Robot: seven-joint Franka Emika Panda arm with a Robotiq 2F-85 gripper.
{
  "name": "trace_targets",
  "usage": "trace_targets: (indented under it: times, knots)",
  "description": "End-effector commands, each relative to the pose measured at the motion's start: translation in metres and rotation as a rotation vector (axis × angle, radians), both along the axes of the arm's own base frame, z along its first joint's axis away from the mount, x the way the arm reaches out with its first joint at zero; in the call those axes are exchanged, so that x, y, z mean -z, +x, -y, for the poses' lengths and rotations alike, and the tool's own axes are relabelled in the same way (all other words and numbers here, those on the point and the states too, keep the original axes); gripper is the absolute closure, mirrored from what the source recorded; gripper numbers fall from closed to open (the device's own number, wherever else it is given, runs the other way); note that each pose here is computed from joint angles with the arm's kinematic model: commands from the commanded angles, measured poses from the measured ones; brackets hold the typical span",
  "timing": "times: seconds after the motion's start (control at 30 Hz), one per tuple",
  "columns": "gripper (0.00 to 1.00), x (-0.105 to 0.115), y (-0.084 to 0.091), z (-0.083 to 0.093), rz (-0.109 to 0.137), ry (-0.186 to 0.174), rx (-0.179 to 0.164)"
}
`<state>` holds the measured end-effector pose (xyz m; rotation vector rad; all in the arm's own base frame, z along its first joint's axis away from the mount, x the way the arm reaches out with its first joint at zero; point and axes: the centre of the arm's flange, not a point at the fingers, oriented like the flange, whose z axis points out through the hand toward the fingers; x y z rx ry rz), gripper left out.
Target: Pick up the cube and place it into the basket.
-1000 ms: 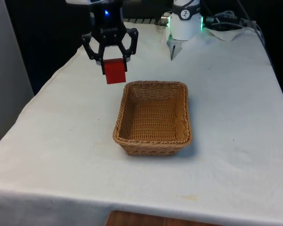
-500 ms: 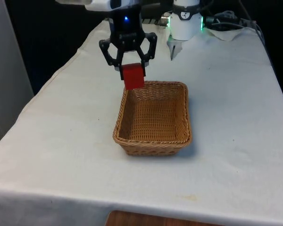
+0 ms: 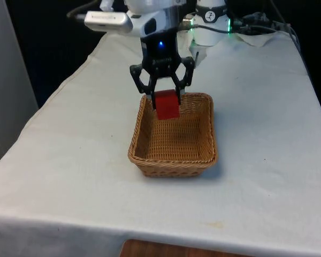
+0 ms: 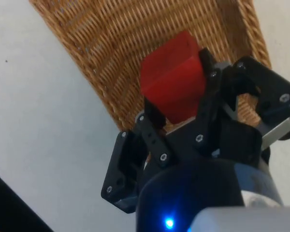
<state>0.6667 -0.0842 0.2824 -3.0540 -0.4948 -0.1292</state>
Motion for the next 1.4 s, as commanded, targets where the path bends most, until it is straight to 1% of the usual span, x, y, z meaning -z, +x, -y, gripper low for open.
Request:
trace_targets:
  times: [0.0,0.03,0.1,0.13,0.2,0.27,0.3,0.33,0.37,0.43,0.57,0.6,0.63,0.7,0.93,0.97,1.0,1.1,1.13,1.17,1.2,1.3,1.33,1.37]
  knots:
    - [0.99,0.003,0.001,-0.001,0.001,-0.001,0.001]
    - [0.99,0.011,0.003,-0.005,0.007,-0.002,0.006]
    - [0.99,0.017,0.005,-0.008,0.01,-0.003,0.008]
    - [0.99,0.024,0.006,-0.01,0.011,-0.005,0.01]
    - [0.99,0.028,0.007,-0.012,0.012,-0.006,0.011]
    - [0.99,0.038,0.009,-0.015,0.012,-0.007,0.014]
    - [0.99,0.035,0.008,-0.014,0.009,-0.009,0.009]
    - [0.99,0.039,0.008,-0.015,0.007,-0.01,0.01]
    - [0.99,0.043,0.009,-0.017,0.013,-0.006,0.015]
    - [0.99,0.05,0.009,-0.02,0.016,0.002,0.015]
    - [0.99,0.059,0.01,-0.023,0.022,0.012,0.02]
    - [0.99,0.058,0.009,-0.022,0.011,0.004,0.018]
    - [0.99,0.061,0.01,-0.024,0.022,0.013,0.021]
    - [0.99,0.066,0.01,-0.024,0.025,0.011,0.024]
    - [0.99,0.079,0.008,-0.021,0.016,-0.002,0.027]
    - [0.99,0.078,0.008,-0.022,0.009,-0.003,0.024]
    - [0.99,0.08,0.008,-0.021,0.014,-0.003,0.028]
    - [0.99,0.082,0.008,-0.021,0.011,-0.006,0.026]
    - [0.97,0.082,0.008,-0.021,0.011,-0.007,0.028]
    - [0.91,0.083,0.008,-0.021,0.01,-0.008,0.027]
    - [0.74,0.082,0.008,-0.022,0.01,-0.008,0.026]
    - [0.44,0.082,0.007,-0.021,0.005,-0.005,0.024]
    - [0.44,0.083,0.008,-0.022,0.008,-0.01,0.026]
    - [0.3,0.083,0.008,-0.022,0.008,-0.01,0.026]
